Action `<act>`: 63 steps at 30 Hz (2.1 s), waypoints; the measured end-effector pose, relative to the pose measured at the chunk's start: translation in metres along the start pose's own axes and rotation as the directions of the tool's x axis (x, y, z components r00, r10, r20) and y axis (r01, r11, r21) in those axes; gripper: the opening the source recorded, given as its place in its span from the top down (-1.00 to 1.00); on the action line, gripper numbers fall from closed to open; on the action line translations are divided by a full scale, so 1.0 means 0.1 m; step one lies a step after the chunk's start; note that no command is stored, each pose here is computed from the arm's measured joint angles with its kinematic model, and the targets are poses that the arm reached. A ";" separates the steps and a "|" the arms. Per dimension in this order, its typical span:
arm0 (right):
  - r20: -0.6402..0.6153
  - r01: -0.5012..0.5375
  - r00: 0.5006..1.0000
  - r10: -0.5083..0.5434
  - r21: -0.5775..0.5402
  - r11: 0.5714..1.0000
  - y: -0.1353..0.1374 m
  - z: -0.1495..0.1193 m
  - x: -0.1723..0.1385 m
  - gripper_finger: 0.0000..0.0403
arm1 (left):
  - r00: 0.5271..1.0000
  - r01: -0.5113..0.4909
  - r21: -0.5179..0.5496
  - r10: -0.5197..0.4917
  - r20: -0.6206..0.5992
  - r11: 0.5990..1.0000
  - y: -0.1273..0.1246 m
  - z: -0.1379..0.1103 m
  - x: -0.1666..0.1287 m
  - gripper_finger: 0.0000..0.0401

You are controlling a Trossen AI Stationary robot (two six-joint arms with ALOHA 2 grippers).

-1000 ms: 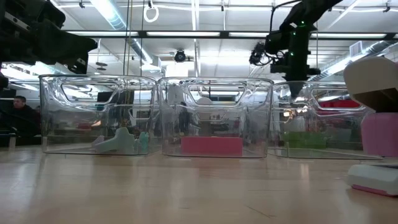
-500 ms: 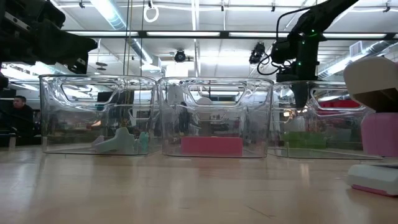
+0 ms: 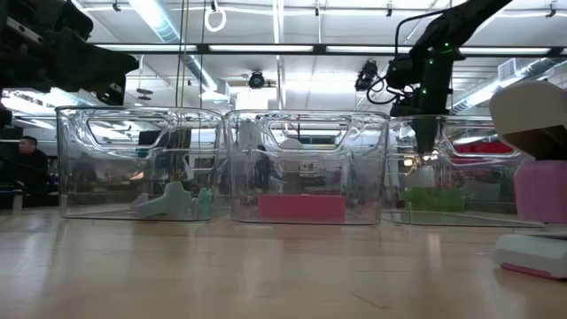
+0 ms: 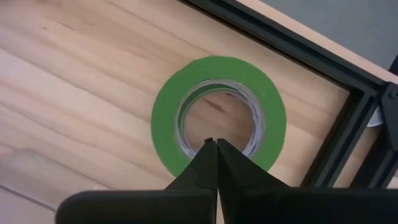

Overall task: Pick and place Stapler, Stapler remover, tape
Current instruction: Put the green tape into the middle transparent bin

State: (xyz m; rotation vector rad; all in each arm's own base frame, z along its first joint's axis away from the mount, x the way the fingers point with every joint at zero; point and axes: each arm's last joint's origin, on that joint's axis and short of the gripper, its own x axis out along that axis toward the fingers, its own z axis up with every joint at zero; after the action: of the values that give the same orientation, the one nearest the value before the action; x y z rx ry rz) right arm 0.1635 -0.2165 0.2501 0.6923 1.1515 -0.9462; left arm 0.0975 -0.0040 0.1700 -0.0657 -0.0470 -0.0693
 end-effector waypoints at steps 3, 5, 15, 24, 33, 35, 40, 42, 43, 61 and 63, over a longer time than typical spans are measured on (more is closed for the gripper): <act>-0.001 0.004 1.000 -0.004 0.010 1.000 -0.03 0.00 0.00 0.99 | 1.000 0.000 0.000 0.000 0.000 1.000 0.00 0.00 0.00 0.87; -0.009 0.007 1.000 -0.007 0.018 1.000 -0.05 0.00 0.00 0.99 | 1.000 0.000 0.000 0.000 0.000 1.000 0.00 0.00 0.00 0.87; -0.077 0.058 0.996 -0.050 0.109 0.992 -0.11 -0.12 0.14 0.86 | 1.000 0.000 0.000 0.000 0.000 1.000 0.00 0.00 0.00 0.87; -0.109 0.075 0.992 -0.059 0.154 0.985 -0.11 -0.19 0.22 0.43 | 1.000 0.000 -0.001 0.000 0.000 1.000 0.00 0.00 0.00 0.87; -0.088 0.070 0.995 -0.056 0.168 0.983 -0.11 -0.17 0.23 0.00 | 1.000 0.000 0.000 0.000 0.000 1.000 0.00 0.00 0.00 0.87; -0.075 0.066 0.996 -0.054 0.163 0.984 -0.11 -0.16 0.23 -0.07 | 1.000 0.000 0.000 0.000 0.000 1.000 0.00 0.00 0.00 0.87; -0.078 0.063 0.996 -0.050 0.174 0.983 -0.11 -0.16 0.23 -0.16 | 1.000 0.000 0.000 0.000 0.000 1.000 0.00 0.00 0.00 0.87; -0.081 0.064 0.995 -0.050 0.181 0.981 -0.11 -0.17 0.24 -0.18 | 1.000 0.000 0.000 0.000 0.000 1.000 0.00 0.00 0.00 0.87; -0.087 0.066 0.995 -0.051 0.185 0.981 -0.11 -0.19 0.25 -0.18 | 1.000 0.000 -0.001 0.000 0.000 1.000 0.00 0.00 0.00 0.87; -0.116 0.084 0.992 -0.050 0.310 0.947 -0.13 -0.38 0.52 -0.18 | 1.000 0.000 0.000 0.000 0.000 1.000 0.00 0.00 0.00 0.87; -0.104 0.082 0.993 -0.051 0.318 0.944 -0.15 -0.36 0.52 -0.18 | 1.000 0.000 0.000 0.000 0.000 1.000 0.00 0.00 0.00 0.87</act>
State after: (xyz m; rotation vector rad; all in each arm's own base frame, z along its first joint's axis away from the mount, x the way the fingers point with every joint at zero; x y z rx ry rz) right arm 0.1403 -0.2059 0.1901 0.9753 1.1187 -1.1850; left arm 0.0975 -0.0040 0.1700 -0.0656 -0.0469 -0.0691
